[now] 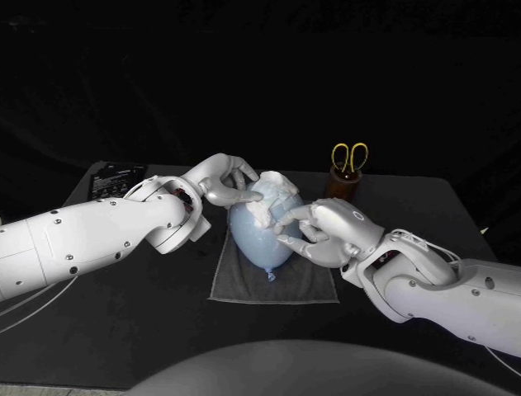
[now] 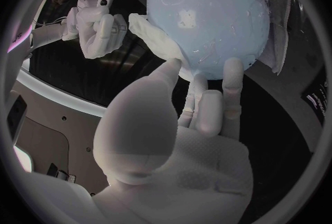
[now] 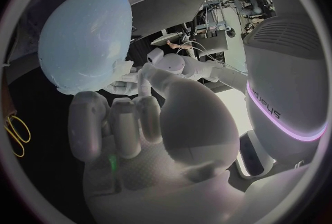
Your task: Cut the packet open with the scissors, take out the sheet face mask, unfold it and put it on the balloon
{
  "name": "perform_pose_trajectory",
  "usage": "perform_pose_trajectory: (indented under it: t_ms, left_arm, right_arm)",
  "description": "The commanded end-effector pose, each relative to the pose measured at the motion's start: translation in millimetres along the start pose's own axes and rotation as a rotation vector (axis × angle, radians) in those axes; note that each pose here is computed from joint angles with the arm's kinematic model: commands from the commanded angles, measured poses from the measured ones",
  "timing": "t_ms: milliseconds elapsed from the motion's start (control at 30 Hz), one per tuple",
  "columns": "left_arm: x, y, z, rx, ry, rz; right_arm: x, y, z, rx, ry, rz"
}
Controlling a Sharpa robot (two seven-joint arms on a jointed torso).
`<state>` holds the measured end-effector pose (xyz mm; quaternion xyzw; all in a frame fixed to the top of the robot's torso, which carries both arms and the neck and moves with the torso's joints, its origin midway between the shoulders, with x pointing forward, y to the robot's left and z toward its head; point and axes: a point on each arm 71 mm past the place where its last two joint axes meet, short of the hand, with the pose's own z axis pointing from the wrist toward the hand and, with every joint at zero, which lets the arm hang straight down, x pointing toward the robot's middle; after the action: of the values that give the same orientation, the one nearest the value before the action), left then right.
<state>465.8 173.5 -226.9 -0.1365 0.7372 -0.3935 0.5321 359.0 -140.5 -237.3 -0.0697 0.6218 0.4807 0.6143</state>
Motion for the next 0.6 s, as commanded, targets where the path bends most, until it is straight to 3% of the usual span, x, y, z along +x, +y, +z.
perform_pose_trajectory:
  t_ms: [33,300,600]
  left_arm:
    - [2.0,-0.7,-0.7,0.01,0.005,-0.019]
    - [2.7,-1.3,-0.8,0.015,0.009,-0.025]
    - [3.3,-1.7,-0.7,0.015,0.012,-0.03]
  right_arm:
    - [-7.8,-3,-1.5,0.027,-0.103,0.061]
    - [-6.0,-16,2.9,0.136,-0.099,0.05]
    - [1.2,-21,14.0,0.215,-0.087,0.012]
